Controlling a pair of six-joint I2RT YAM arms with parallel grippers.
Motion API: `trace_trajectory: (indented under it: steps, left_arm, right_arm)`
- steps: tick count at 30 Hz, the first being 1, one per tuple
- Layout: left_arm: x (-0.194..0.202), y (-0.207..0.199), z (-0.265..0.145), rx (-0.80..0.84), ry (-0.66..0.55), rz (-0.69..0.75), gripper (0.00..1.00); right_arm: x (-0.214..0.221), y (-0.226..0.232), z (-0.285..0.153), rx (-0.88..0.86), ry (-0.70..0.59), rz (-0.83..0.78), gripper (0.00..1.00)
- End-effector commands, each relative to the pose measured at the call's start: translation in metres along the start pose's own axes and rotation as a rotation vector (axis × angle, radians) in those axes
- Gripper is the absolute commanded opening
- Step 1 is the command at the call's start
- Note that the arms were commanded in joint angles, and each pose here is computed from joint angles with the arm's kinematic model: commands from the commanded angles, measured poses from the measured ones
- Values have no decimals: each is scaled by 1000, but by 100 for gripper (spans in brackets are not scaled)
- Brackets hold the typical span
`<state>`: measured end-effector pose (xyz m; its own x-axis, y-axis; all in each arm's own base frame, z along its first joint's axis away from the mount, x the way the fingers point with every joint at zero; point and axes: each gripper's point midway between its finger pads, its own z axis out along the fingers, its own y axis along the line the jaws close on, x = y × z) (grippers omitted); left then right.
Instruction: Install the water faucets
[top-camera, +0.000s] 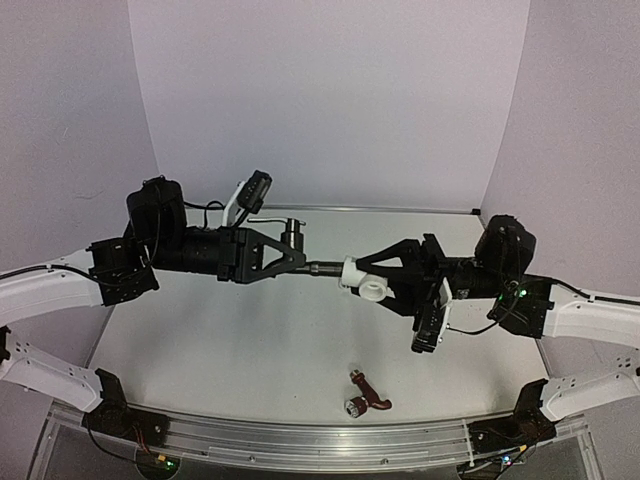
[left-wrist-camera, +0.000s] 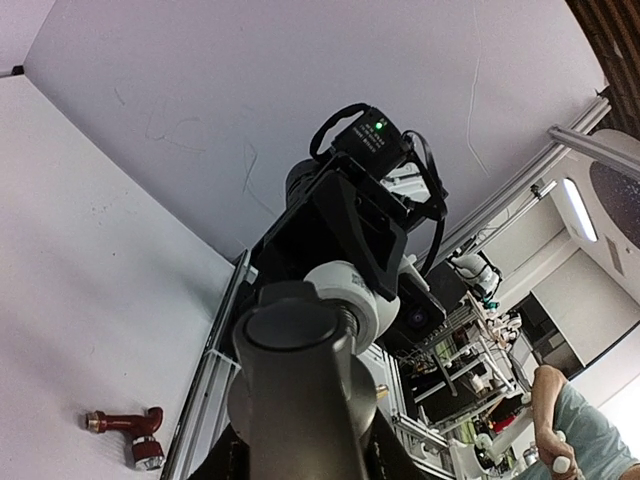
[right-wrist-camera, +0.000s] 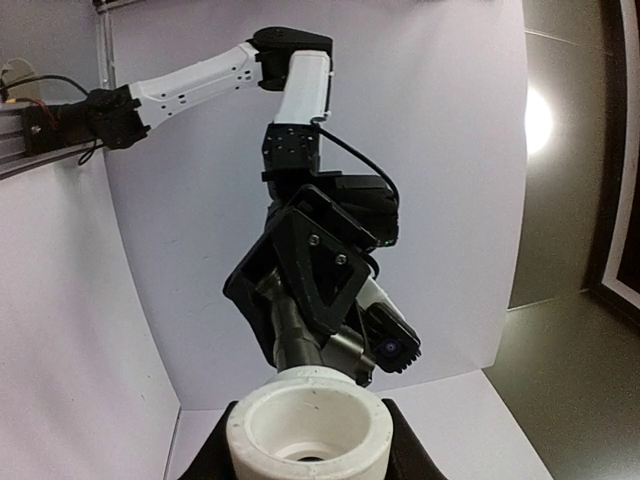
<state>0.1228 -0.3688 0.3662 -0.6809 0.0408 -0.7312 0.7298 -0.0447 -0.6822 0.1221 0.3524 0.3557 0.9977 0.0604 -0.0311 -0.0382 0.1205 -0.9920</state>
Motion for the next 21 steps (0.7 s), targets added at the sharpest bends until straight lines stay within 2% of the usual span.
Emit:
trace_trajectory:
  steps: [1, 7, 13, 21]
  left_arm:
    - [-7, -24, 3, 69, 37, 55, 0]
    - [-4, -26, 0, 81, 39, 62, 0]
    - [-3, -26, 0, 95, 23, 79, 0]
    - [-3, -29, 1, 100, 38, 119, 0]
  right_arm:
    - [-12, -5, -1, -35, -57, -84, 0]
    - [-6, -15, 3, -21, -35, -54, 0]
    - [-1, -42, 6, 69, -12, 50, 0]
    - [-12, -42, 6, 39, -73, 122, 0]
